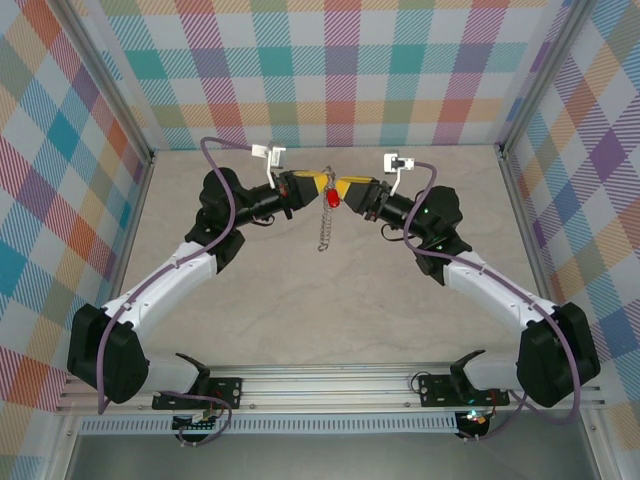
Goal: Put the keys on the keyring
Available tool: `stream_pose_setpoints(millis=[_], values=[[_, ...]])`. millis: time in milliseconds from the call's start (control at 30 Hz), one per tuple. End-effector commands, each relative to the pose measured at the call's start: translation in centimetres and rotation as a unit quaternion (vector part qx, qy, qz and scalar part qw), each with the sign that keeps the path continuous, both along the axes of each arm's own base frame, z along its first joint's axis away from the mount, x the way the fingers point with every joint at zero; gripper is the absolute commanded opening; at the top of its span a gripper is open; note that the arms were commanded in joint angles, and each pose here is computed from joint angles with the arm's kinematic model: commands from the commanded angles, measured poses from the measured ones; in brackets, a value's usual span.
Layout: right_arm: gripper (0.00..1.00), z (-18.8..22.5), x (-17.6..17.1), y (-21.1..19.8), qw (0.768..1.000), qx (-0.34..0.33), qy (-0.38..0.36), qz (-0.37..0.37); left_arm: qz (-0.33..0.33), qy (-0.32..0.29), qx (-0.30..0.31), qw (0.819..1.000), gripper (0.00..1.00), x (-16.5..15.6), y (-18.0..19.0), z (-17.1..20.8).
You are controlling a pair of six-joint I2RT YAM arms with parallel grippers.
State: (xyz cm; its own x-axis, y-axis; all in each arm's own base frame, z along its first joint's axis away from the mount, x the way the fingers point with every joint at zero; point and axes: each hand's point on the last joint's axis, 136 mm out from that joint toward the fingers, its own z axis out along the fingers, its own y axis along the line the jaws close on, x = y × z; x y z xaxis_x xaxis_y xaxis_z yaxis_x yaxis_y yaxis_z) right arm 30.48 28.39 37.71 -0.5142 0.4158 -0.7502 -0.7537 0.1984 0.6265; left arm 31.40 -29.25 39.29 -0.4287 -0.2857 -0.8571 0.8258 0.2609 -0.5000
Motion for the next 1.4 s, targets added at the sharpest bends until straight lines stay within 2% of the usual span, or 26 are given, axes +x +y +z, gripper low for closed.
stream_pose_setpoints(millis=[0, 467, 700, 967, 1167, 1367], values=[[0.32, 2.8, -0.7, 0.2, 0.999, 0.023, -0.039, 0.013, -0.003, -0.044, -0.025, 0.999, 0.00, -1.3, 0.3, 2.6], [0.31, 3.3, -0.9, 1.3, 0.998, 0.023, -0.046, 0.029, -0.006, -0.042, -0.020, 0.999, 0.00, -1.2, 0.1, 2.4], [0.20, 3.3, -0.9, 1.5, 0.998, 0.020, -0.046, 0.033, -0.006, -0.044, -0.021, 0.999, 0.00, -1.2, 0.1, 2.5], [0.16, 3.5, -0.8, 1.5, 0.998, 0.018, -0.049, 0.029, -0.011, -0.043, -0.020, 0.999, 0.00, -1.4, -0.1, 2.4], [0.00, 3.6, -0.7, 1.8, 0.998, 0.016, -0.048, 0.034, -0.016, -0.041, -0.019, 0.999, 0.00, -1.5, -0.3, 2.3], [0.00, 3.5, -1.0, 1.8, 0.998, 0.002, -0.054, 0.037, -0.021, -0.035, -0.011, 0.999, 0.00, -1.5, -0.6, 2.1]])
